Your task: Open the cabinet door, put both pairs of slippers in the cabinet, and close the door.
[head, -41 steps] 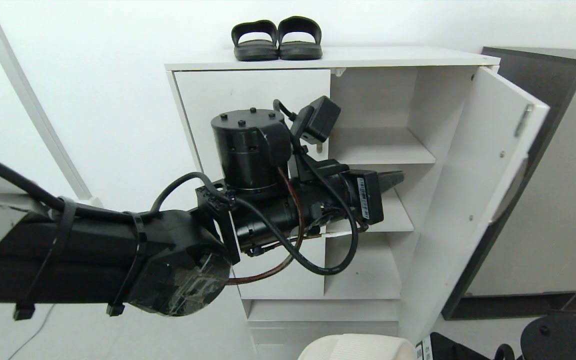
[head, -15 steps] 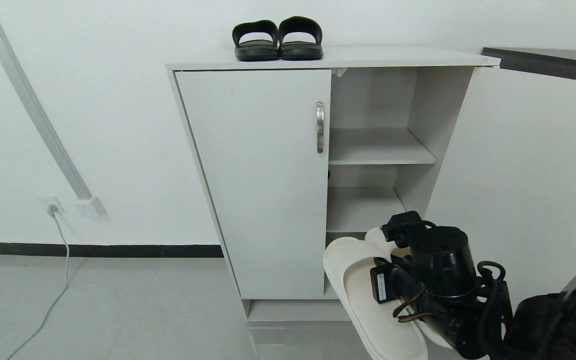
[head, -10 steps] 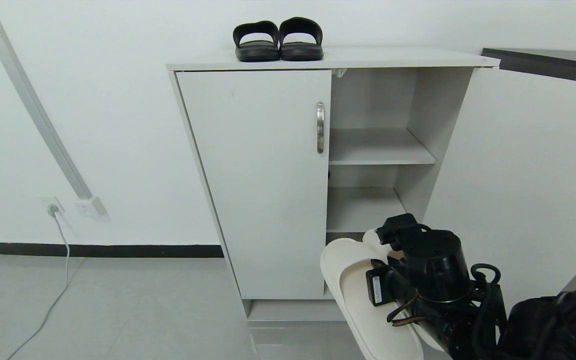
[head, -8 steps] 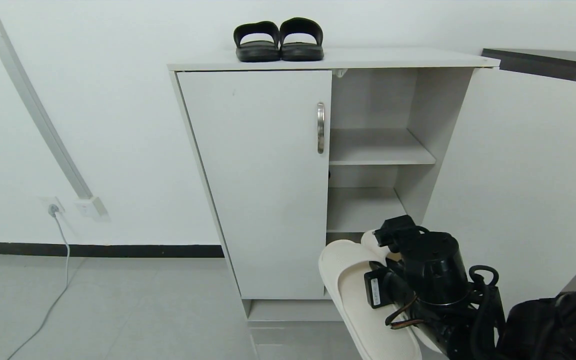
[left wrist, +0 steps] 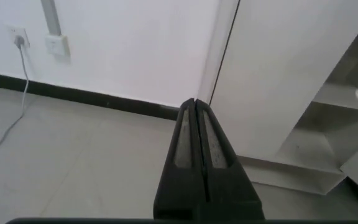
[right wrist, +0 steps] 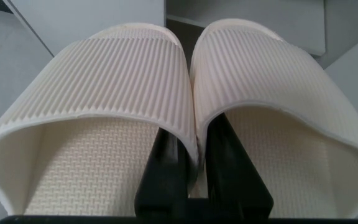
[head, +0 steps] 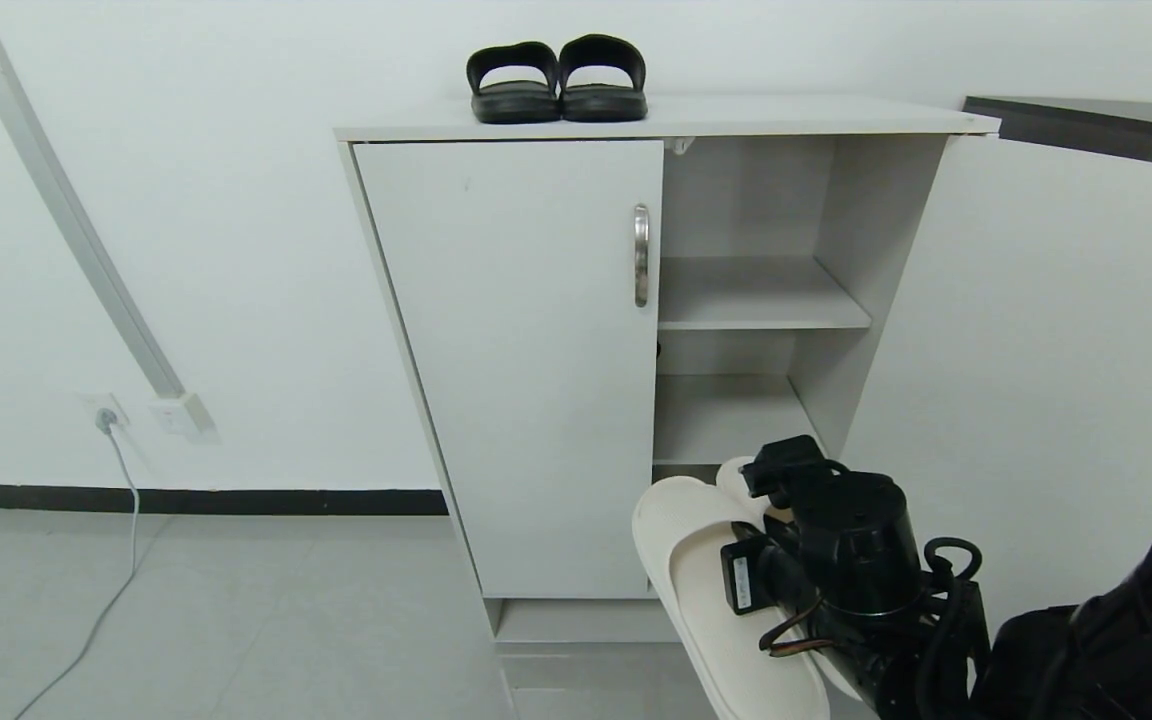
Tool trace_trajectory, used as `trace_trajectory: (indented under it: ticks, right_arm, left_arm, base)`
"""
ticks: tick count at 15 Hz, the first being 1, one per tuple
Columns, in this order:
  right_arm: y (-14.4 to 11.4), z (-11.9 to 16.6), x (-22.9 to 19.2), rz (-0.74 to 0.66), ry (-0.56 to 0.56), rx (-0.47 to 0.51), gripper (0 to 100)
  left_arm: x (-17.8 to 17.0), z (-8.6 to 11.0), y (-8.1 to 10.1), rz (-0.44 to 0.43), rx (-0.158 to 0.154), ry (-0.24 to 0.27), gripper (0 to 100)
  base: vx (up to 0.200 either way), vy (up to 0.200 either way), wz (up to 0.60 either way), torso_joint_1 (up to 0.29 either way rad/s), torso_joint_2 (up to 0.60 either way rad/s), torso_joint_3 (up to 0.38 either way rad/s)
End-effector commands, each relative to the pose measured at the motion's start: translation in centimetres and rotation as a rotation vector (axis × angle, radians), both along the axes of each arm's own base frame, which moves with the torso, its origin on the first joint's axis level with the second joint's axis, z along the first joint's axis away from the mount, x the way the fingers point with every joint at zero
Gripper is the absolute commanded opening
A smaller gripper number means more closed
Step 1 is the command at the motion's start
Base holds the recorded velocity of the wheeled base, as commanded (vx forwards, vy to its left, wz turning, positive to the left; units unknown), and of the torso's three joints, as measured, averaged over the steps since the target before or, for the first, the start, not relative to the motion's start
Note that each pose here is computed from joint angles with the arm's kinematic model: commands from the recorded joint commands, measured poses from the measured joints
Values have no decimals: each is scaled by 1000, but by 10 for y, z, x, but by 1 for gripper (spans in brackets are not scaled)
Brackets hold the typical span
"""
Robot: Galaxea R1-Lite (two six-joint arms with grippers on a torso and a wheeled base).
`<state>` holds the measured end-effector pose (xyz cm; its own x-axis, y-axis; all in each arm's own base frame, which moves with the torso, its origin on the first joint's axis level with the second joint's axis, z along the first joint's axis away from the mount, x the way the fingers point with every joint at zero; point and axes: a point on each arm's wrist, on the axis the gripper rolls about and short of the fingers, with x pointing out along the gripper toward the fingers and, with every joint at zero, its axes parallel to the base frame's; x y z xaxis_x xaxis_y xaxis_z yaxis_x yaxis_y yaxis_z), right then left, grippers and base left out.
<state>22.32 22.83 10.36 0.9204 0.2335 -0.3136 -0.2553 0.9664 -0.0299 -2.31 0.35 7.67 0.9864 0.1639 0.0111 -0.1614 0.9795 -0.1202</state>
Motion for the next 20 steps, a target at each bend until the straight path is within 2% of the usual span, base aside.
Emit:
trace_trajectory:
  ticks: [1,2,3,4,6,8,9,10,11,15,20]
  right_arm:
    - [1,-1,0,2,2,-2,0]
    - [1,-1,-1,4,2,-2,0]
    - [1,-2,0,5,4,-3,0]
    - [1,-3,0,5,7,-7,0]
    - [5,-10,0,-10,13,-26,0]
    - [12,-15,10,-92,-36,-9,0]
    - [16,-18,18,-159,-71,-5,0]
    - [17,-18,18,-164,-74,-4,0]
    - [27,-16,33,-272,-136,26,0]
    - [26,-15,37,-285,-139,29,0]
    - [24,-19,35,-281,-129,16,0]
  left_arm:
    - [0,0,0,-11,20,7,0]
    - [0,0,-1,-58,44,11,0]
    - [0,0,-3,-124,47,13,0]
    - [0,0,-3,-154,52,13,0]
    - [0,0,-4,-160,66,14,0]
    - [0,0,-3,-152,34,10,0]
    - [0,0,-3,-151,34,11,0]
    - [0,0,-3,-149,34,11,0]
    - [0,0,-3,-140,32,10,0]
    - [0,0,-3,-140,32,11,0]
    - [0,0,-3,-140,32,11,0]
  base:
    - [0,0,0,0,0,0]
    - [0,0,0,0,0,0]
    - [0,0,0,0,0,0]
    - [0,0,0,0,0,0]
    - [0,0,0,0,0,0]
    - [0,0,0,0,0,0]
    - [0,0,0,0,0,0]
    - [0,0,0,0,0,0]
    - [0,0,0,0,0,0]
    - [0,0,0,0,0,0]
    - [0,-200,0,5,1,3]
